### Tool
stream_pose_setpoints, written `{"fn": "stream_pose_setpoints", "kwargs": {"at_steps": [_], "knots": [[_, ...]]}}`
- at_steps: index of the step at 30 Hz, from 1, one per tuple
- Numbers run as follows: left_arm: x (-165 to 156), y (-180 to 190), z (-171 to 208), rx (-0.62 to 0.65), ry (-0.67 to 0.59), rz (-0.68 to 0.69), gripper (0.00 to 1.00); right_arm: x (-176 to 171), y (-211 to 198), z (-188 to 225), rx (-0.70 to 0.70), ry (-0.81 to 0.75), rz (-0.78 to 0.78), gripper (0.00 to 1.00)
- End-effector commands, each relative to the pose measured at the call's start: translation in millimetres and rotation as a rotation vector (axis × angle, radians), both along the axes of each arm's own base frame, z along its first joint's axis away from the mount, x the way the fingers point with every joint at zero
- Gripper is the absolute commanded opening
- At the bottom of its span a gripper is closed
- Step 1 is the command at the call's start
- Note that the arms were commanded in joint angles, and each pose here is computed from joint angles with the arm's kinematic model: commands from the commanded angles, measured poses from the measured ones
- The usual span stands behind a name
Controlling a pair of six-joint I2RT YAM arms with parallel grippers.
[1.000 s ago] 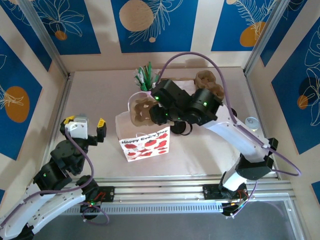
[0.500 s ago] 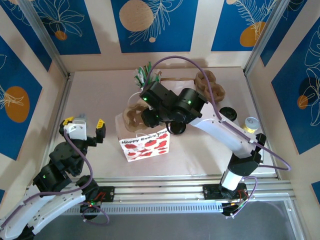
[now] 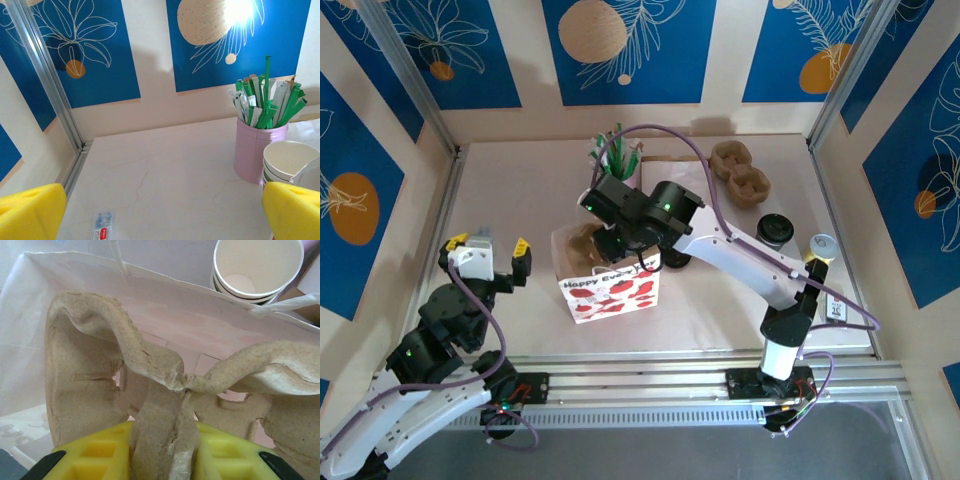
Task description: Pack the takeout coffee
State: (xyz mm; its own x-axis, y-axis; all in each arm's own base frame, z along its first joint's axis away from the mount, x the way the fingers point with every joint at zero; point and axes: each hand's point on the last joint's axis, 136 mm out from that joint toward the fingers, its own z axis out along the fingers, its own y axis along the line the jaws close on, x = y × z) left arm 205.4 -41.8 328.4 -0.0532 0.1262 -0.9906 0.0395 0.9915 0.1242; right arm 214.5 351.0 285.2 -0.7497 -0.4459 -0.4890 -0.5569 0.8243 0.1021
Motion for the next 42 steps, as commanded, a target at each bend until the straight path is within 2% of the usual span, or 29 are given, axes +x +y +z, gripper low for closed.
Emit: {"fn": "stream_pose_setpoints", "kwargs": {"at_steps": [1, 10, 18, 24, 37, 42], "knots": [[-1.6, 4.3, 7.4, -0.017, -0.034, 0.012, 1.00, -6.0, 5.6, -7.6, -0.012, 0.032, 0.028, 0.28], [-2.0, 4.3, 7.3, -0.017, -0.035, 0.011, 1.00, -9.4, 21.4, 18.0, 0.031, -0.003, 0.046, 0.28], [-2.8, 5.2, 7.0, -0.017, -0.037, 0.011, 1.00, -6.9, 20.3, -8.8, -0.048, 0.015, 0.033, 0.28], [-3.0, 5.1, 7.7, -0.021, -0.039, 0.008, 1.00, -6.8, 23.4, -22.4, -0.038, 0.051, 0.022, 0.27], [-2.8, 4.5, 7.1, -0.018, -0.038, 0.006, 1.00, -9.5, 36.8, 7.0, 0.006, 0.008, 0.024, 0.28], [-2.7, 4.0, 6.6, -0.017, -0.037, 0.004, 1.00, -11.3, 38.1, -1.2, -0.012, 0.015, 0.027, 0.27]]}}
